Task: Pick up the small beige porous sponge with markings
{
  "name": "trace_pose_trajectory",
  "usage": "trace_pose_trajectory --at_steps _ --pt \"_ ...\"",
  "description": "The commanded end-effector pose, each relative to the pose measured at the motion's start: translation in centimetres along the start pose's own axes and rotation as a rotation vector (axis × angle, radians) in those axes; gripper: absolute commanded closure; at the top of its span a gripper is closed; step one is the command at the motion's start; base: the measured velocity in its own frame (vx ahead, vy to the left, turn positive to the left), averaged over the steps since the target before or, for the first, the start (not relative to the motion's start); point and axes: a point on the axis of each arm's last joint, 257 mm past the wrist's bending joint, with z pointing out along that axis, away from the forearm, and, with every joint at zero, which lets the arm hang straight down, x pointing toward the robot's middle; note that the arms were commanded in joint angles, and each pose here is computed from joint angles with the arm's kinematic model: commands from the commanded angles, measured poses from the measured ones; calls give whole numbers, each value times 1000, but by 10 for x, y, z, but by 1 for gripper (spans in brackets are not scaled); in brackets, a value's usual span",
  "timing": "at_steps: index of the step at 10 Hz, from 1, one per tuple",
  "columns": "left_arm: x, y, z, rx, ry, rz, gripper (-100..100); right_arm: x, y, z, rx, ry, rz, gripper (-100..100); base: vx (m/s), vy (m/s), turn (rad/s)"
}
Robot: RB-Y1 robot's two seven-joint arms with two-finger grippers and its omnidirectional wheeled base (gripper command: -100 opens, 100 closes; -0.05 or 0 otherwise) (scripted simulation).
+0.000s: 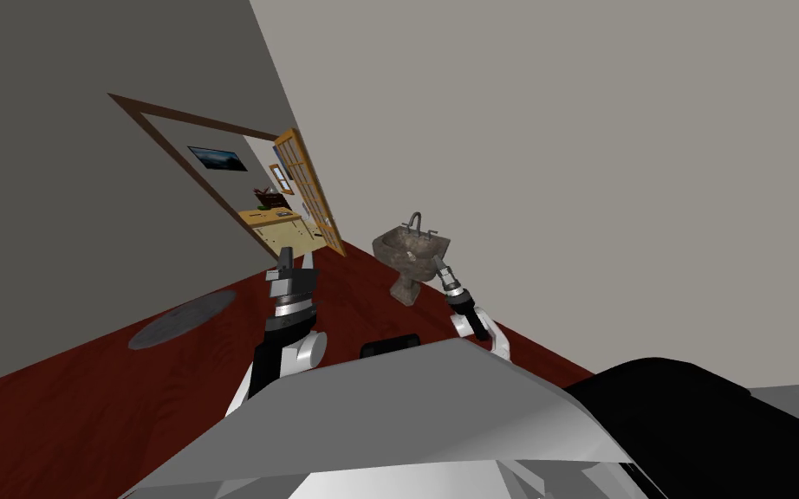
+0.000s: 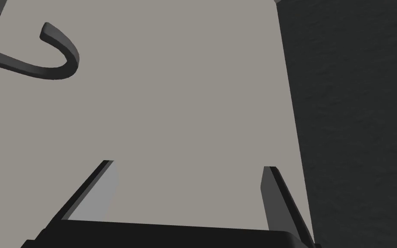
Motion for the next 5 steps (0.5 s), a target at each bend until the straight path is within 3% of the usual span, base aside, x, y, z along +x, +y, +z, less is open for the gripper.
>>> trace_pose_trajectory --at_steps 1,4,5 --pt "0 0 0 0 0 0 0 9 -16 -6 11 72 -81 -100 -37 95 -10" --pt "0 0 0 0 0 0 0 18 -51 -18 39 191 -221 -100 -49 135 -13" --pt "0 0 0 0 0 0 0 21 -58 -22 51 209 -232 -100 -20 95 -6"
